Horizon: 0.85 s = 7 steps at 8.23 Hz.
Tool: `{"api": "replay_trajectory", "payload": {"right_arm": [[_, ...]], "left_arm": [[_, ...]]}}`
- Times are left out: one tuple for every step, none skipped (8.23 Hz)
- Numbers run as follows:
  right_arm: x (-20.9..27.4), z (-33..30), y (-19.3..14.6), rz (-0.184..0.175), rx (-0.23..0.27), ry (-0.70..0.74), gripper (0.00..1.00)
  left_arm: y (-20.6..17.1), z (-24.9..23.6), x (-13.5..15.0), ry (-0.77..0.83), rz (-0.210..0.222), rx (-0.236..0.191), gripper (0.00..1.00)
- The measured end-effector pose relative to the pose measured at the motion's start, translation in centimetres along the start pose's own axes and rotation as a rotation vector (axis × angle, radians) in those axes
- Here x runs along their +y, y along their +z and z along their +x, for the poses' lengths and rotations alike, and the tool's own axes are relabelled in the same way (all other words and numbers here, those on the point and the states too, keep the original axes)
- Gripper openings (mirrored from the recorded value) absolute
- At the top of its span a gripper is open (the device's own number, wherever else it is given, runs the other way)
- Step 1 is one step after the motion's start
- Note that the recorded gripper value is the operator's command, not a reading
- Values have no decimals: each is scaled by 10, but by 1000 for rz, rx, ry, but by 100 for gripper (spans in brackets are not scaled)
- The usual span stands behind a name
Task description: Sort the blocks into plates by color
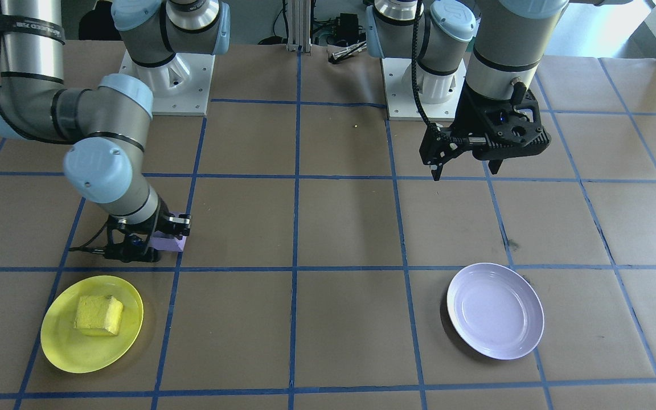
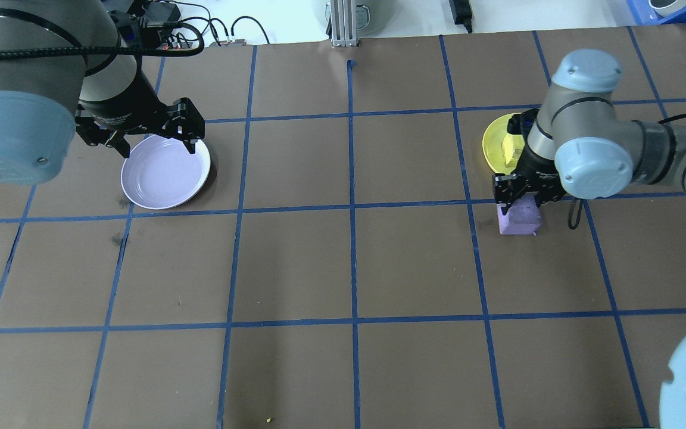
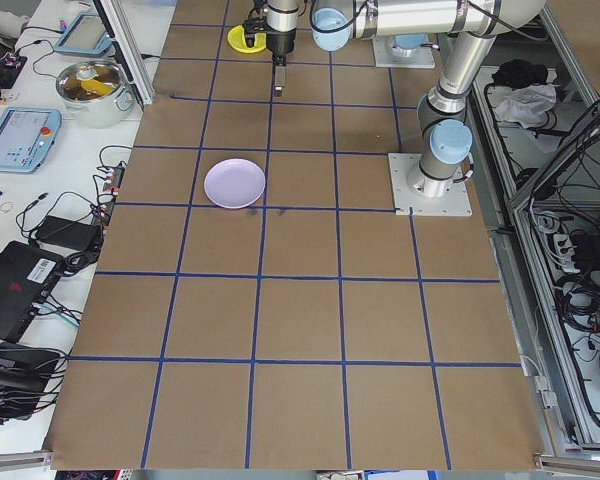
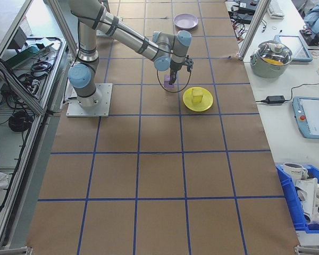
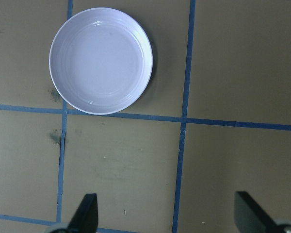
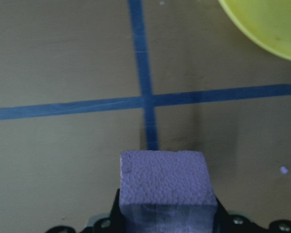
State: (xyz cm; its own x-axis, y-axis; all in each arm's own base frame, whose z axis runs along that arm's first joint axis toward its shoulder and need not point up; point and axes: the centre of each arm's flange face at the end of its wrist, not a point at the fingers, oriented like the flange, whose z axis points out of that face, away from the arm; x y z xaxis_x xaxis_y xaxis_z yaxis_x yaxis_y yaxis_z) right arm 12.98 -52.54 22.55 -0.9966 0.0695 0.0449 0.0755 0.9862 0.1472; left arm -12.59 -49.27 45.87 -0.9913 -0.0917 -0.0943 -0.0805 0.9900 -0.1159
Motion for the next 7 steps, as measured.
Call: {"api": "replay_trajectory", "payload": {"right_arm": [[17,-56,-4,18,13,14,20],[33,-104,-10,40,15,14,20],[47,-146,-15,50,-10,15,20],[58,-184,-17,49,-39,18,20],[66,-215,-16,46,-58,12,20],[71,-240,-15,39,-79,7,43],[76,-259,-13,26,-104,11,99]], "left_arm": [[0,0,0,-2,0,2,100],[0,0,0,-8,0,4,100],[0,0,0,-11,-1,4,100],[0,0,0,-12,-1,1,100],[0,0,0,-10,-2,-2,100],[1,-1,0,-6,-3,-4,100],[2,-1,-1,-3,-4,-5,100]]}}
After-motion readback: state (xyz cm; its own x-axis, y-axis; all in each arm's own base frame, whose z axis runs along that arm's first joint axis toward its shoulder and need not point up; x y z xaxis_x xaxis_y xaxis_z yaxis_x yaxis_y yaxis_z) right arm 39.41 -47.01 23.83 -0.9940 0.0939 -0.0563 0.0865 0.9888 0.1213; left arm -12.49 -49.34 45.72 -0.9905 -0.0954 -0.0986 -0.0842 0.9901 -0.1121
